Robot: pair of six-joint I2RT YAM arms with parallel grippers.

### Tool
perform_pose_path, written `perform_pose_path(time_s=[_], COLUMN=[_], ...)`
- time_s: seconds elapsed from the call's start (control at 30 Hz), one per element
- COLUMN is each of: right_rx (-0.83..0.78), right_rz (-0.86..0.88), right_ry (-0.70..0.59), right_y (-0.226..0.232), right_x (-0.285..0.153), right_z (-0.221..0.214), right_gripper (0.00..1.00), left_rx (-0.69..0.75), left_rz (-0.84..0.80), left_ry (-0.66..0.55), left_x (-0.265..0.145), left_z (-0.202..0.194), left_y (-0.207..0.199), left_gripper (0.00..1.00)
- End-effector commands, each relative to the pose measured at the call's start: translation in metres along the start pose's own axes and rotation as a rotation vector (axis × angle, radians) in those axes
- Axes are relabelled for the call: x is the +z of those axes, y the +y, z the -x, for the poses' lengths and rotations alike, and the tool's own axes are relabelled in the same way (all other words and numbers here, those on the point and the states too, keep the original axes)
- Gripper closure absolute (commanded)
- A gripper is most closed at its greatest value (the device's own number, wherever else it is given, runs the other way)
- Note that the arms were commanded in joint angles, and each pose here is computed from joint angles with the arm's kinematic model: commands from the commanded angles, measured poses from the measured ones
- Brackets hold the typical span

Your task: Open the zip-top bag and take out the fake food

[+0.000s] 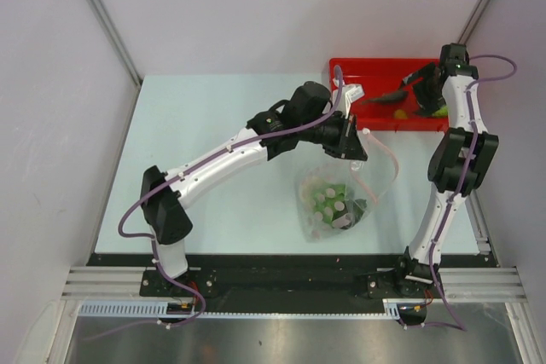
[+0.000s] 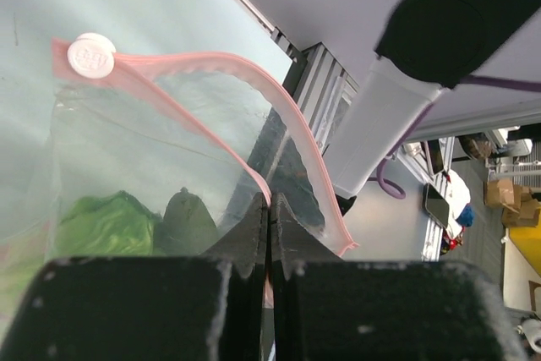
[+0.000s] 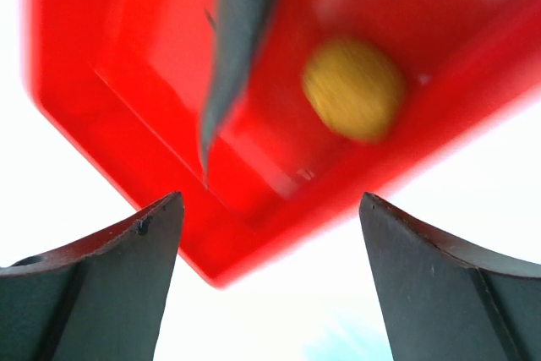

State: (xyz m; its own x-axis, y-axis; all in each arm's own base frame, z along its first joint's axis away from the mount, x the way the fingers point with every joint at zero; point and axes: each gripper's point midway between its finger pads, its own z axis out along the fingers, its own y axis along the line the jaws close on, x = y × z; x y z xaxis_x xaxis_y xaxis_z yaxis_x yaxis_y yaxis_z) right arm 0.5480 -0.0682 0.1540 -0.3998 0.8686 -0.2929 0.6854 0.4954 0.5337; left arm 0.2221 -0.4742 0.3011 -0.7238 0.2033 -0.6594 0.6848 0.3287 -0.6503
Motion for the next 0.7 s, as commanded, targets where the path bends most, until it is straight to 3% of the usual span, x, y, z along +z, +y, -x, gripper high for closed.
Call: perform_pose_path(time_s=[0.0, 0.13, 0.3, 0.47, 0.57, 0.6, 0.67], right_rx=[-0.195, -0.340, -0.434, -0.494, -0.505, -0.513, -0.549], right_rz=[-0.036, -0.012, -0.046, -0.038, 0.005, 0.033, 0.106], right_ry=[0.027, -0.004, 0.031, 0.026, 0.004, -0.011, 0.027], right_y=[-0.003, -0.012, -0.060, -0.086, -0.092, -0.092, -0.085], right_x=[-0.080, -0.146, -0.184, -0.229, -0.256, -0.265, -0.275], right_z=[-0.038, -0.083, -0.143, -0.170, -0.176, -0.176, -0.192], right_gripper=[0.12, 0.11, 0.13, 0.20, 0.35, 0.49, 0.58], left_rx=[0.040, 0.014, -0.022, -0.030, -0.038, -0.039, -0.037], left_rz=[-0.006, 0.004, 0.009, 0.021, 0.009, 0.003, -0.005], left_ry=[-0.038, -0.027, -0.035, -0.051, -0.055, -0.059, -0.061], left_x=[-0.004, 0.001, 0.007, 0.006, 0.007, 0.007, 0.008], left_z=[0.017, 0.014, 0.015, 0.018, 0.019, 0.021, 0.021], left_y=[-0.008, -0.002, 0.001, 0.001, -0.002, -0.004, -0.006], left_gripper=[1.00, 1.00, 1.00, 1.00, 1.00, 1.00, 1.00])
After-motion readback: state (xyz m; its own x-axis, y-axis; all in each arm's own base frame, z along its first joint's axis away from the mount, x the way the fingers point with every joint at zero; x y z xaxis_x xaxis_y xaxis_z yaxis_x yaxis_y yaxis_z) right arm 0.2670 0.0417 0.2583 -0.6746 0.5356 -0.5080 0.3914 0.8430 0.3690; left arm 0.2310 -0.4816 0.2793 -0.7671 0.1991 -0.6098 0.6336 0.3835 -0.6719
